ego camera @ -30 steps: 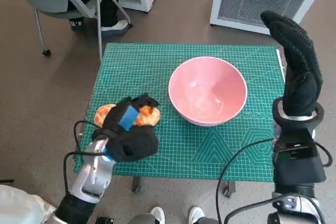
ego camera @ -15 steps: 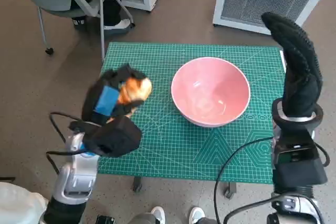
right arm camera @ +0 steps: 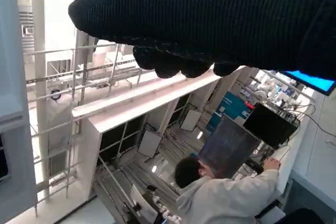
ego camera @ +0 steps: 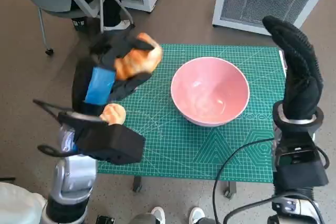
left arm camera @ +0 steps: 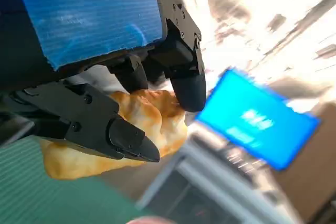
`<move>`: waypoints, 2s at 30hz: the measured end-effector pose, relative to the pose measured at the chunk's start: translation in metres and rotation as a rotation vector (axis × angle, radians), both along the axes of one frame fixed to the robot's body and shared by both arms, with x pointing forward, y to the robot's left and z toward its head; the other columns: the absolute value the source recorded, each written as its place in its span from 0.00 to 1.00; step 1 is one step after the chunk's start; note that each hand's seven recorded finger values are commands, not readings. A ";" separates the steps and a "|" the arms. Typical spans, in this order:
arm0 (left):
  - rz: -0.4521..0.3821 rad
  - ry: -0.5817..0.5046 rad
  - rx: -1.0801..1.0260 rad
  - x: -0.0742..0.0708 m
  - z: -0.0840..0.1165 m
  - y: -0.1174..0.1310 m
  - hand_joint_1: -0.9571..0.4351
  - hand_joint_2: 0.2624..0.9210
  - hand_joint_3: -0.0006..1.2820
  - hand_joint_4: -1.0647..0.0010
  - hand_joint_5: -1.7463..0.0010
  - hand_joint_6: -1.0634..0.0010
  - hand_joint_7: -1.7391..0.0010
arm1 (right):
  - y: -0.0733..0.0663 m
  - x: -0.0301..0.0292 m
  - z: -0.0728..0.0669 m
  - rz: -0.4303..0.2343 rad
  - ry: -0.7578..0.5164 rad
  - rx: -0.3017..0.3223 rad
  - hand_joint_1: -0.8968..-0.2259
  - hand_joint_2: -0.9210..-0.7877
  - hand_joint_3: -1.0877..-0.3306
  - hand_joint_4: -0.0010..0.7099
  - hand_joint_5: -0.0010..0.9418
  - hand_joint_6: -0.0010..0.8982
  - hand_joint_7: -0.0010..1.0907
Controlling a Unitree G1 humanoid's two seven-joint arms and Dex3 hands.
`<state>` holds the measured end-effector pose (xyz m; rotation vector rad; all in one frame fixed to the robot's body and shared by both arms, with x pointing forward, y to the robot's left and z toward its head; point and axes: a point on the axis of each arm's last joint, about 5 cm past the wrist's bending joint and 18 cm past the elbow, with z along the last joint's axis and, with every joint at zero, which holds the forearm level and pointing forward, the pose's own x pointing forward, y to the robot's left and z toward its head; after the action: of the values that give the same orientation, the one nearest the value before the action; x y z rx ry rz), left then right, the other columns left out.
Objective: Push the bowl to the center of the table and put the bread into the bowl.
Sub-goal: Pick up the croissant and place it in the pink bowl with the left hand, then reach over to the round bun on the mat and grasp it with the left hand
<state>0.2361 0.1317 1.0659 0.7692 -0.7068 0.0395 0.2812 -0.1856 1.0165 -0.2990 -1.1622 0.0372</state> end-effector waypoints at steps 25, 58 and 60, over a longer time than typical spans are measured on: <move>-0.435 0.275 0.324 0.080 -0.033 -0.060 0.57 1.00 0.23 0.61 0.44 0.62 0.16 | -0.004 -0.0068 0.002 -0.022 -0.012 0.002 0.52 0.00 0.46 0.45 0.00 0.02 0.58; -0.542 0.267 0.360 0.068 -0.021 -0.003 0.41 1.00 0.11 0.91 0.98 0.79 0.93 | -0.009 -0.0124 0.003 -0.064 -0.012 -0.028 0.49 0.00 0.46 0.43 0.00 0.01 0.58; -0.529 0.244 0.341 0.063 -0.017 0.010 0.42 1.00 0.10 0.90 0.98 0.77 0.92 | -0.008 -0.0131 0.003 -0.065 -0.013 -0.028 0.49 0.00 0.46 0.43 0.00 0.01 0.58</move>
<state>0.2987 0.1416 1.0488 0.8712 -0.6720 -0.6595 0.2680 -0.1941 1.0199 -0.3621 -1.1648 -0.0049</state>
